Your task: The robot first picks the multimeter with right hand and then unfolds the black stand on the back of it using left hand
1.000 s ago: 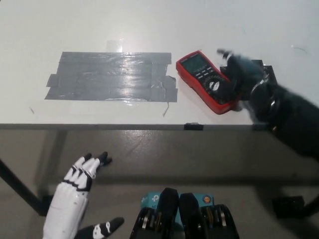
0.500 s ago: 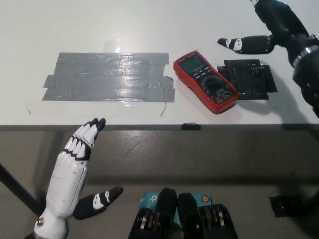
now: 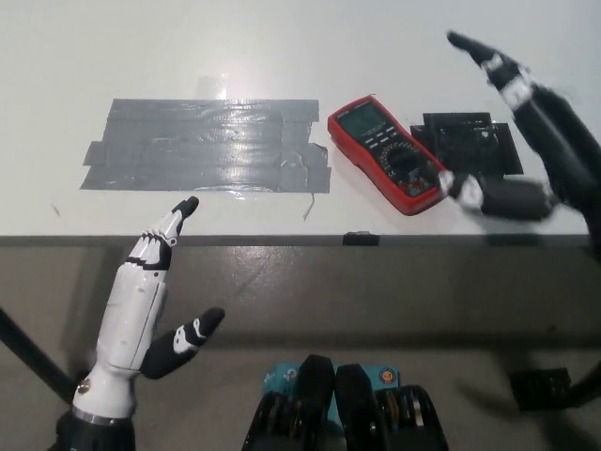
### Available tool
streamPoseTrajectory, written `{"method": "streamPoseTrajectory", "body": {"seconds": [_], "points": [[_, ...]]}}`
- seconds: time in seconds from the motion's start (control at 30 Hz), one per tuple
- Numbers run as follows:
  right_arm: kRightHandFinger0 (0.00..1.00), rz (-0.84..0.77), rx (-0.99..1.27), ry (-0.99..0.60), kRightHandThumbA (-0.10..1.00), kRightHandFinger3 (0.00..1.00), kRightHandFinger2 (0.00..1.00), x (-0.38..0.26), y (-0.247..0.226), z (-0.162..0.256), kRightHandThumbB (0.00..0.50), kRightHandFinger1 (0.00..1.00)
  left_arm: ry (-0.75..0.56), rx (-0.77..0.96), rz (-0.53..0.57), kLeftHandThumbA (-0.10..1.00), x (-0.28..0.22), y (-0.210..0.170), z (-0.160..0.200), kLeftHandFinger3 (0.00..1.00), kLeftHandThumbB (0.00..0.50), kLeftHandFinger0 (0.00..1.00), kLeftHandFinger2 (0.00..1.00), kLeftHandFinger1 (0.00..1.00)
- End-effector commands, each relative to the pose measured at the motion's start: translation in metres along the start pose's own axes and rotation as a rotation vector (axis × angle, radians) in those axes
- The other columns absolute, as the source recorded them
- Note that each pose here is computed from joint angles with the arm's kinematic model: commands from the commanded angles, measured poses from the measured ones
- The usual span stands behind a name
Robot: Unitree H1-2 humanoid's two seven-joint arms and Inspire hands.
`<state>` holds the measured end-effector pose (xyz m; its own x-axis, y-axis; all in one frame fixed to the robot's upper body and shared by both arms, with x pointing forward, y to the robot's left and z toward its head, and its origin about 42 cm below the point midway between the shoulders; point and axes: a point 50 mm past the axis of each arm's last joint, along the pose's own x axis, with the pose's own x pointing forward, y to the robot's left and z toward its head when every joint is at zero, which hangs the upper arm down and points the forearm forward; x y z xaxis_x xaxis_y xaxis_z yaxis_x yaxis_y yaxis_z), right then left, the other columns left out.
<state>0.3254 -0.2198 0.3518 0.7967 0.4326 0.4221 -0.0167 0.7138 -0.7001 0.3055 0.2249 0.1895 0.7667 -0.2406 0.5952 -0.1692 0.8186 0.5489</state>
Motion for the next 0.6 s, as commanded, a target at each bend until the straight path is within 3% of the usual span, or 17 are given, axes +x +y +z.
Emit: {"method": "streamPoseTrajectory", "body": {"seconds": [0.0,0.1,0.23,0.27,0.43,0.57], "points": [[1.00,-0.213,0.008,-0.181,0.71,1.00,1.00,-0.043,-0.020,0.037,0.278,1.00,0.101,-0.170,0.003,1.00,0.008,0.005,-0.010,1.00,0.104,1.00,1.00,1.00],[1.00,-0.235,0.147,0.001,0.62,1.00,1.00,-0.059,0.039,-0.013,0.241,1.00,0.162,-0.224,-0.009,1.00,-0.015,-0.003,-0.012,1.00,0.102,1.00,1.00,1.00],[1.00,-0.242,0.162,0.018,0.61,1.00,1.00,-0.060,0.045,-0.021,0.236,1.00,0.170,-0.237,-0.011,1.00,-0.017,-0.003,-0.013,1.00,0.103,1.00,1.00,1.00],[1.00,-0.190,0.202,0.166,0.62,1.00,1.00,-0.060,0.082,-0.066,0.213,1.00,0.222,-0.264,-0.024,1.00,-0.036,-0.005,-0.017,1.00,0.099,1.00,1.00,1.00],[1.00,-0.185,0.215,0.186,0.62,1.00,1.00,-0.063,0.088,-0.072,0.198,1.00,0.248,-0.277,-0.034,1.00,-0.040,-0.005,-0.017,1.00,0.115,1.00,1.00,1.00],[1.00,-0.173,0.271,0.261,0.61,1.00,1.00,-0.074,0.106,-0.097,0.184,1.00,0.297,-0.313,-0.054,1.00,-0.050,-0.010,-0.024,1.00,0.085,1.00,1.00,1.00]]}}
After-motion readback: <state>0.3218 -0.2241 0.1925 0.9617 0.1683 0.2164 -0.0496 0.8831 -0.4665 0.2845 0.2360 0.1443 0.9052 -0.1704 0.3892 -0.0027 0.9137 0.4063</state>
